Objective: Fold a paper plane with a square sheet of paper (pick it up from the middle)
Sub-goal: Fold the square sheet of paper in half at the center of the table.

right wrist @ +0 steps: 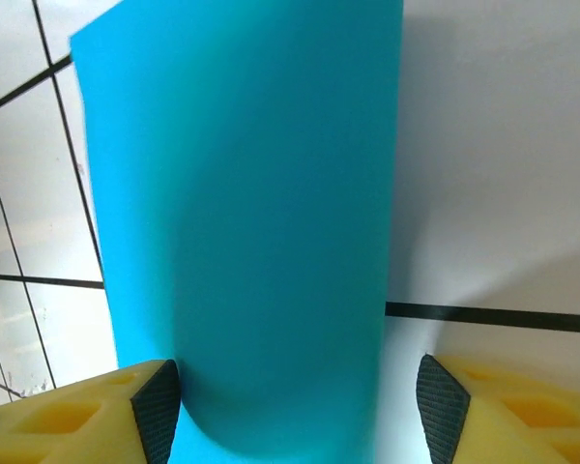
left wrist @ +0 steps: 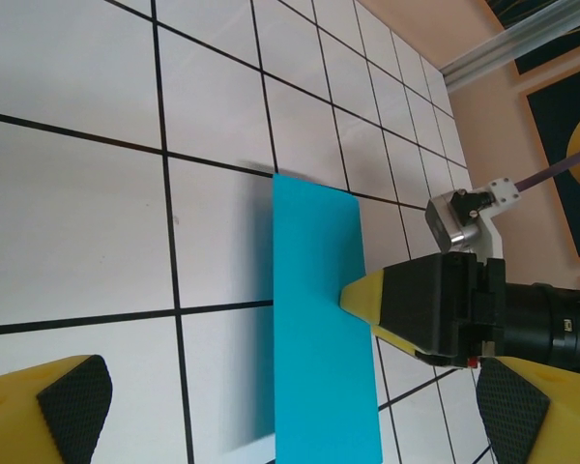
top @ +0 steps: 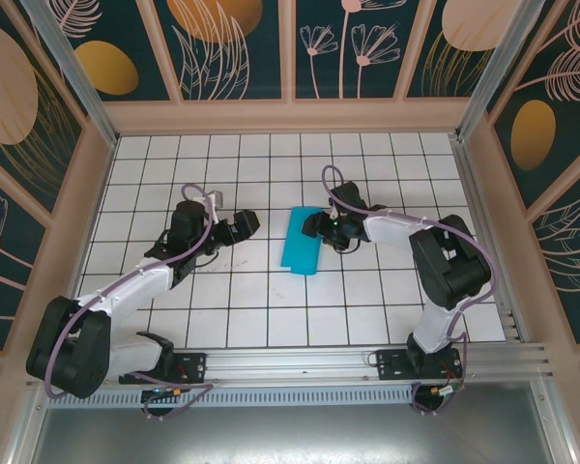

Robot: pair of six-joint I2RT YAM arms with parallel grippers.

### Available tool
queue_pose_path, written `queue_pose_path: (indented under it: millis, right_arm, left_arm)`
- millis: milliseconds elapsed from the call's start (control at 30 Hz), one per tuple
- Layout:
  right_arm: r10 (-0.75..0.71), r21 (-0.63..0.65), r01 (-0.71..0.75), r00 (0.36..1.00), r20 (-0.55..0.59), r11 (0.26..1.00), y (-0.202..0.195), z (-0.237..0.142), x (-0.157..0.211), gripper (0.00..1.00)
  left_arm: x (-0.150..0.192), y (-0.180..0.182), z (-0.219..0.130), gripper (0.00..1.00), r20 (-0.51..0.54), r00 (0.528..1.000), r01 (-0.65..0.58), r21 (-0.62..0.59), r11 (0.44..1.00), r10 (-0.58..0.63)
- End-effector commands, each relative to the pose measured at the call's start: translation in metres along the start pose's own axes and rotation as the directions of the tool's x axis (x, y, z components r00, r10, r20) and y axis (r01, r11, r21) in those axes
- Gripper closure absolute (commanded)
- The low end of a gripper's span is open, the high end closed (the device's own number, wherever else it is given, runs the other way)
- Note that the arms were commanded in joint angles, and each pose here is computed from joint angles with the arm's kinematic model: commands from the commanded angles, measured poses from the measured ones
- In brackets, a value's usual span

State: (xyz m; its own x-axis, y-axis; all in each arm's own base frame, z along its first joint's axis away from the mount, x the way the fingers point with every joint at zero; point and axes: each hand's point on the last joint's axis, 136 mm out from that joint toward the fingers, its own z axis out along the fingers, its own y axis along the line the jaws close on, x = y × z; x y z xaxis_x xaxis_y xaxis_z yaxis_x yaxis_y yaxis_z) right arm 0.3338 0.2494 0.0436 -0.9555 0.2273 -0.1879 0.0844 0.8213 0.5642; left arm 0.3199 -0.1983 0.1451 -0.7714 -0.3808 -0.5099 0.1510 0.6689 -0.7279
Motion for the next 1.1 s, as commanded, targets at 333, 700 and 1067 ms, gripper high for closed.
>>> queue_pose_path:
  millis: [333,700,1067]
  right_arm:
    - [-0.003,0.025,0.002,1.0,0.017,1.0,-0.015,-0.007,0.007,0.34]
    - [0.009,0.055,-0.011,0.999,0.032,0.998,-0.019,-0.005,0.002,0.37]
    - [0.108,0.177,-0.124,0.99,0.096,0.976,-0.031,-0.008,-0.005,0.37]
  left_arm:
    - [-0.001,-0.011,-0.001,0.01,0.013,1.0,0.014,0.053,0.998,-0.015]
    - [-0.001,-0.011,0.002,0.01,0.009,1.0,0.013,0.062,0.998,-0.013]
    - [-0.002,-0.013,0.005,0.01,0.006,1.0,0.022,0.071,0.997,-0.022]
